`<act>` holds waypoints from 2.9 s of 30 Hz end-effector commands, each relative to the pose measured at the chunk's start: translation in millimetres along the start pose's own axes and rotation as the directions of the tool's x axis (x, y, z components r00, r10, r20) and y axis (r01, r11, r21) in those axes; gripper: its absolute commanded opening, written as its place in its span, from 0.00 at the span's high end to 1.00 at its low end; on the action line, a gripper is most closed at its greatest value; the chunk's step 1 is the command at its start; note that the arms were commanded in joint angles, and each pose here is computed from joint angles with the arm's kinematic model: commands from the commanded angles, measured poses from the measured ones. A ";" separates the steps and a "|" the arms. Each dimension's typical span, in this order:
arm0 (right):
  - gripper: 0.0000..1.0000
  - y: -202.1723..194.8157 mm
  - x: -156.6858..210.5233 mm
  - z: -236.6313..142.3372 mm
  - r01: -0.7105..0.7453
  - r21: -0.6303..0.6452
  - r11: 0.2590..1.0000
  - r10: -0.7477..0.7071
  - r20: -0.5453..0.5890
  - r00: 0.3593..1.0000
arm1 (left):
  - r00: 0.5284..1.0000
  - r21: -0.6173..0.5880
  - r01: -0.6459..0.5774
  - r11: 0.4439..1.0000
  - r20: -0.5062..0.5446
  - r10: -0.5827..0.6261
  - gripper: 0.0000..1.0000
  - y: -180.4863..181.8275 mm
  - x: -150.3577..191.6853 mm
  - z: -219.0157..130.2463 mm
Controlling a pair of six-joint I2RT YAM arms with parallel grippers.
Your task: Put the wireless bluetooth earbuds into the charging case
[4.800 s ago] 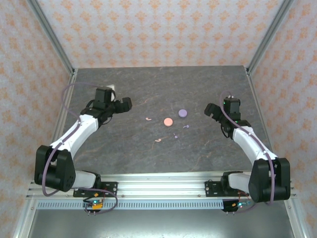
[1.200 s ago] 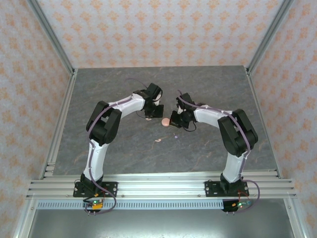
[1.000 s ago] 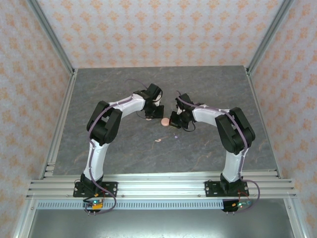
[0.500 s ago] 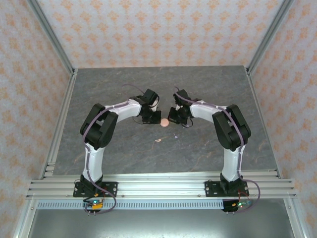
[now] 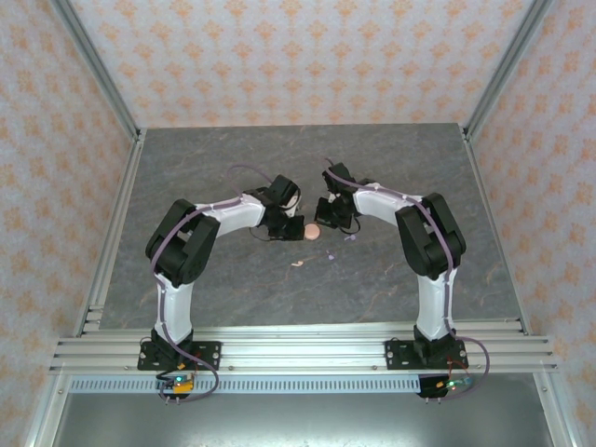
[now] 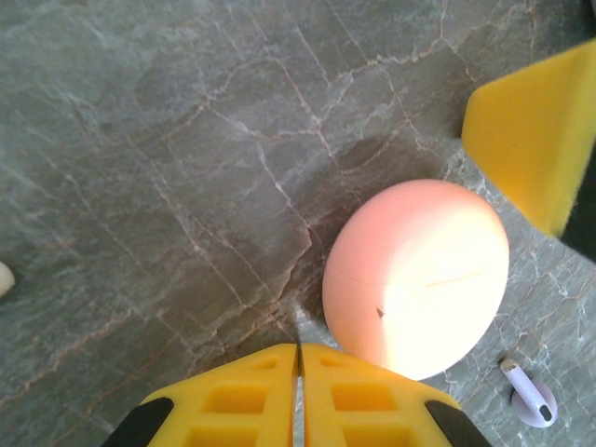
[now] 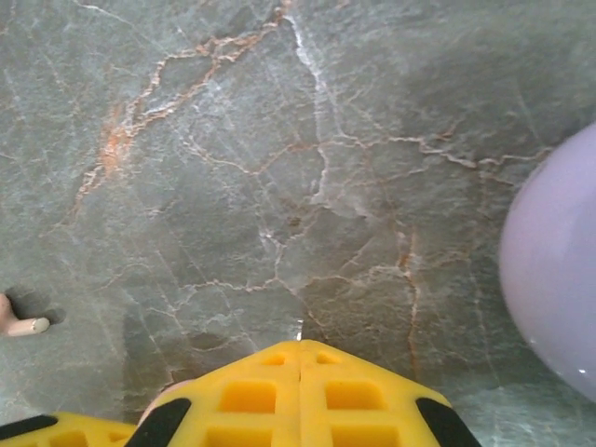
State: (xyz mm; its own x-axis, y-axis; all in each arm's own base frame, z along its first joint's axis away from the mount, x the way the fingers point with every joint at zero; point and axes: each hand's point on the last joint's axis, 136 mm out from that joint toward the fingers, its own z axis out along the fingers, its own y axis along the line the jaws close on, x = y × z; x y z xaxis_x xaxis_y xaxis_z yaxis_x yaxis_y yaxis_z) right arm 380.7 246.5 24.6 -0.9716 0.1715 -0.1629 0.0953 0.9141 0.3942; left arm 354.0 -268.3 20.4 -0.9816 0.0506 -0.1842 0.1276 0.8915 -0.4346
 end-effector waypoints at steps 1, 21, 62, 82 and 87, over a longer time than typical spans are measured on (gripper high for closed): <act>0.92 -4.8 -7.8 -16.6 0.019 0.060 0.998 -0.022 0.046 0.999 | 1.000 -0.051 -0.005 0.999 0.005 0.006 0.89 1.5 7.5 -16.4; 0.68 14.0 22.1 -48.5 -0.057 -0.279 0.958 0.067 0.027 0.997 | 0.993 0.109 0.068 0.992 0.093 -0.078 0.59 -2.2 -30.7 -47.2; 0.83 6.5 33.6 -5.6 -0.133 -0.280 0.951 0.122 -0.057 0.991 | 0.978 0.308 0.202 0.930 -0.016 -0.207 0.56 -12.8 -18.4 9.2; 0.85 9.8 33.2 -6.7 -0.142 -0.300 0.943 0.129 -0.062 0.990 | 0.967 0.379 0.231 0.896 0.008 -0.253 0.74 -27.4 -25.7 4.6; 0.85 12.4 33.2 -7.3 -0.144 -0.311 0.939 0.131 -0.065 0.989 | 0.955 0.441 0.251 0.862 0.033 -0.295 0.73 -36.1 -33.4 -3.7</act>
State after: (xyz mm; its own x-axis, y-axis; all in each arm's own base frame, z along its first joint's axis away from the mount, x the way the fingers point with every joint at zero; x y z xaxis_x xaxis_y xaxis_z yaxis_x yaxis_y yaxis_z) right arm 355.5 254.2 38.1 -0.9571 0.2790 -0.0785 0.1563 0.7248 0.6710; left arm 382.3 -289.0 30.1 -0.9736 -0.2179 -0.0682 -0.0881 0.6340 -0.7683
